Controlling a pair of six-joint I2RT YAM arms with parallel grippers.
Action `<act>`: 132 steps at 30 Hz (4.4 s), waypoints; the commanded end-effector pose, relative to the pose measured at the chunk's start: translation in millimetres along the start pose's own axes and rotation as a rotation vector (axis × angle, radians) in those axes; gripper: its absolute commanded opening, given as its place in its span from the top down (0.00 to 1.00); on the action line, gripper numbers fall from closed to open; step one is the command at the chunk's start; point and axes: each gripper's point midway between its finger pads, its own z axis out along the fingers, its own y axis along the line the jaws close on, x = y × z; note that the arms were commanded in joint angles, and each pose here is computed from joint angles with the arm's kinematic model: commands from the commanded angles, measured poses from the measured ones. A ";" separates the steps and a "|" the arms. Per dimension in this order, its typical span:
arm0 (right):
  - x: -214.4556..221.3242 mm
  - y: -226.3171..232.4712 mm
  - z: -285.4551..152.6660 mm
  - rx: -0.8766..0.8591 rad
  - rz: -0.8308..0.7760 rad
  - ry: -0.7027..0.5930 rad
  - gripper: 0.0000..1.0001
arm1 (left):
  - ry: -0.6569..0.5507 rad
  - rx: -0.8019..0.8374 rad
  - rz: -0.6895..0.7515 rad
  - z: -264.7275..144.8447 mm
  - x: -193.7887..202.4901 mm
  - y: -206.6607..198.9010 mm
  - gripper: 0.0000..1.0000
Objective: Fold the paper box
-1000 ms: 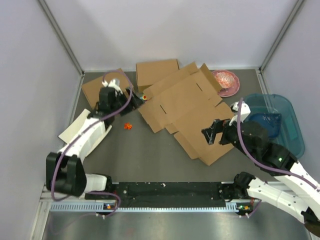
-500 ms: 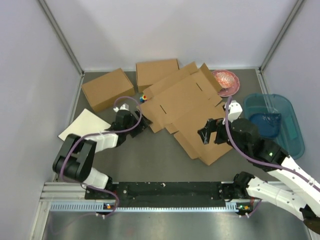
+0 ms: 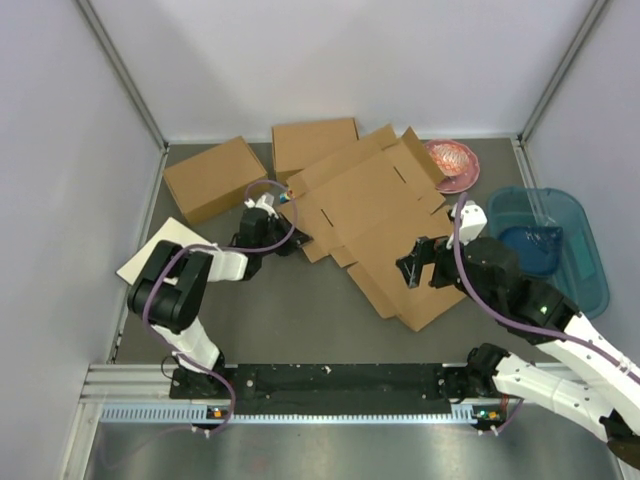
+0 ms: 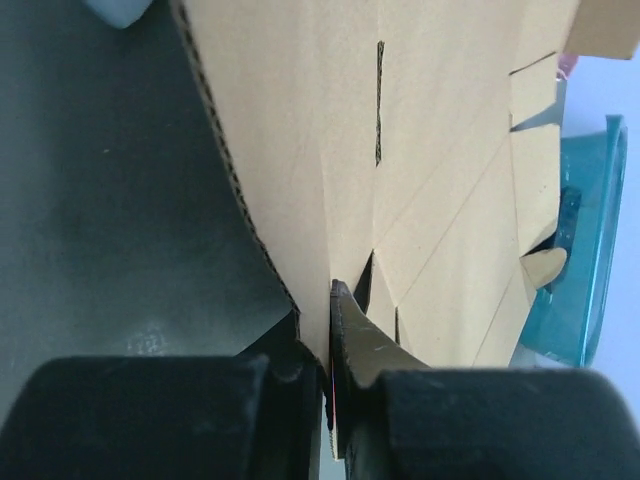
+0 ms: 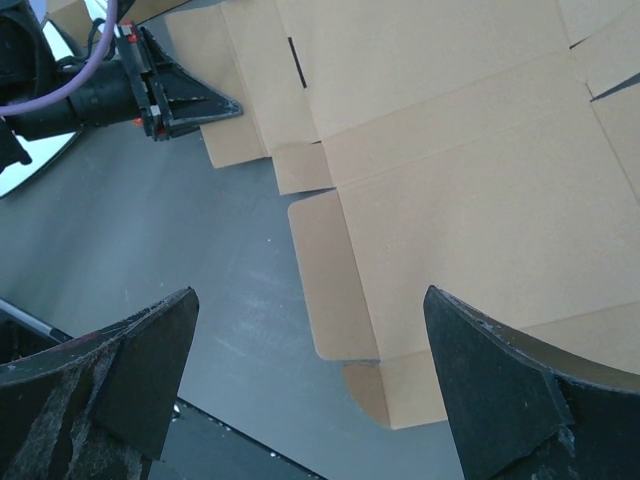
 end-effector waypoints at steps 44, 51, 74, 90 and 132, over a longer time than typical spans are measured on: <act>-123.5 19.1 -131.1 -0.171 0.097 -0.316 0.05 | 0.288 0.964 0.510 -284.5 16.3 -325.7 1.00; -112.8 15.0 -127.5 -0.160 0.079 -0.295 0.05 | 0.337 0.739 0.275 -207.8 -22.9 -220.7 1.00; 1.1 -13.6 -39.0 0.011 0.073 -0.018 0.03 | -0.144 -0.269 0.558 -94.6 -163.5 -52.0 0.45; 67.2 -131.8 61.0 0.624 0.316 0.158 0.01 | -0.207 0.047 0.303 -159.0 1.5 -103.0 0.36; 183.0 -40.0 19.1 0.117 0.451 0.530 1.00 | -0.253 0.039 0.337 -217.1 25.9 -66.3 0.39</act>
